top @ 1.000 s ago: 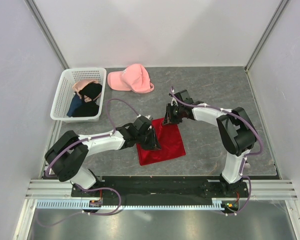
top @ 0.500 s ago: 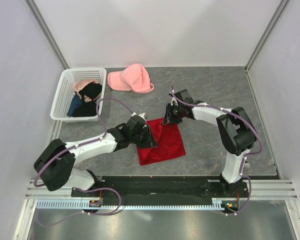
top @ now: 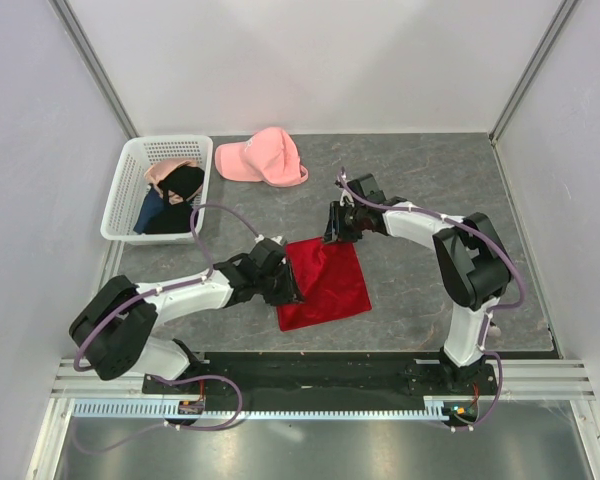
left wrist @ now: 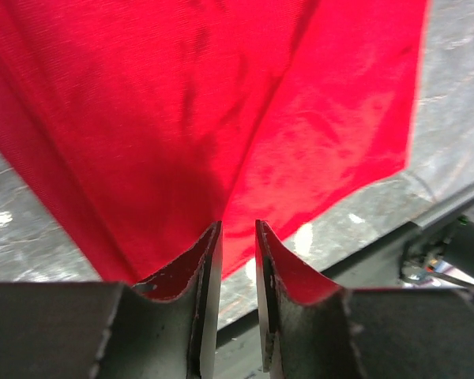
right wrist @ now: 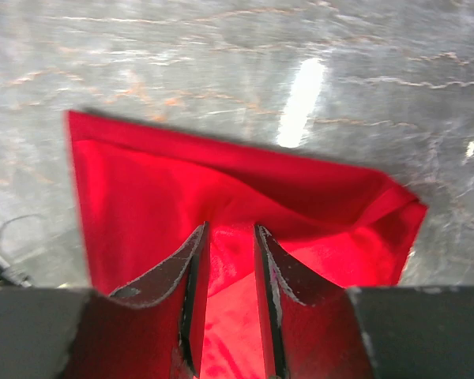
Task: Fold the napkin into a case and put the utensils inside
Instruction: Fold the top corner of the square-folded napkin at the center of the board.
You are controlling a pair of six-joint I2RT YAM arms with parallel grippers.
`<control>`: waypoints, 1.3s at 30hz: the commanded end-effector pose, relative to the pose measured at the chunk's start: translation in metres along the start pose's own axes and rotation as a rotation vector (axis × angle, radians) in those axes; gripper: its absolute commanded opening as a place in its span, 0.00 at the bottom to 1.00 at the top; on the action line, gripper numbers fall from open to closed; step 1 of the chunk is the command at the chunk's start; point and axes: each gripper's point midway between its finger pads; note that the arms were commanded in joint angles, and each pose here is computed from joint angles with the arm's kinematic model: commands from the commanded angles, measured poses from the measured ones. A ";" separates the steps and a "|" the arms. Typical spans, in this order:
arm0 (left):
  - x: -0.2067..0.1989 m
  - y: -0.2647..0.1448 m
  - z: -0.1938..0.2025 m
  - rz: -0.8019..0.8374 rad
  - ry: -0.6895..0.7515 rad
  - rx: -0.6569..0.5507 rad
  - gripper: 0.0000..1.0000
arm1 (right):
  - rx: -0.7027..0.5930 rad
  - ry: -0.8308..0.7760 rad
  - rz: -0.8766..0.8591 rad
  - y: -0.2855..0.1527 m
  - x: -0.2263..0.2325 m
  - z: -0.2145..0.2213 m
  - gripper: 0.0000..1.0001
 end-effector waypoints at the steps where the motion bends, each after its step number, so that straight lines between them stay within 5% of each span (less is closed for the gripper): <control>1: 0.019 0.005 0.008 -0.047 0.036 -0.001 0.30 | -0.038 -0.045 0.033 0.013 -0.012 -0.014 0.35; 20: 0.004 -0.022 0.002 0.015 0.021 -0.045 0.29 | -0.156 -0.128 0.076 -0.022 0.001 -0.051 0.34; 32: 0.040 0.001 0.038 -0.050 -0.016 0.034 0.28 | -0.120 -0.128 0.215 0.005 -0.053 -0.038 0.33; 39: 0.027 -0.014 0.032 0.002 -0.011 0.006 0.28 | -0.125 -0.170 0.264 0.011 -0.065 -0.043 0.33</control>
Point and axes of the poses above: each gripper's point midway between its finger pads, its own y axis out along the fingers, its own x axis along the line the jaws close on, z = x × y, and after that the axes turned 7 degrees about y, right-handed
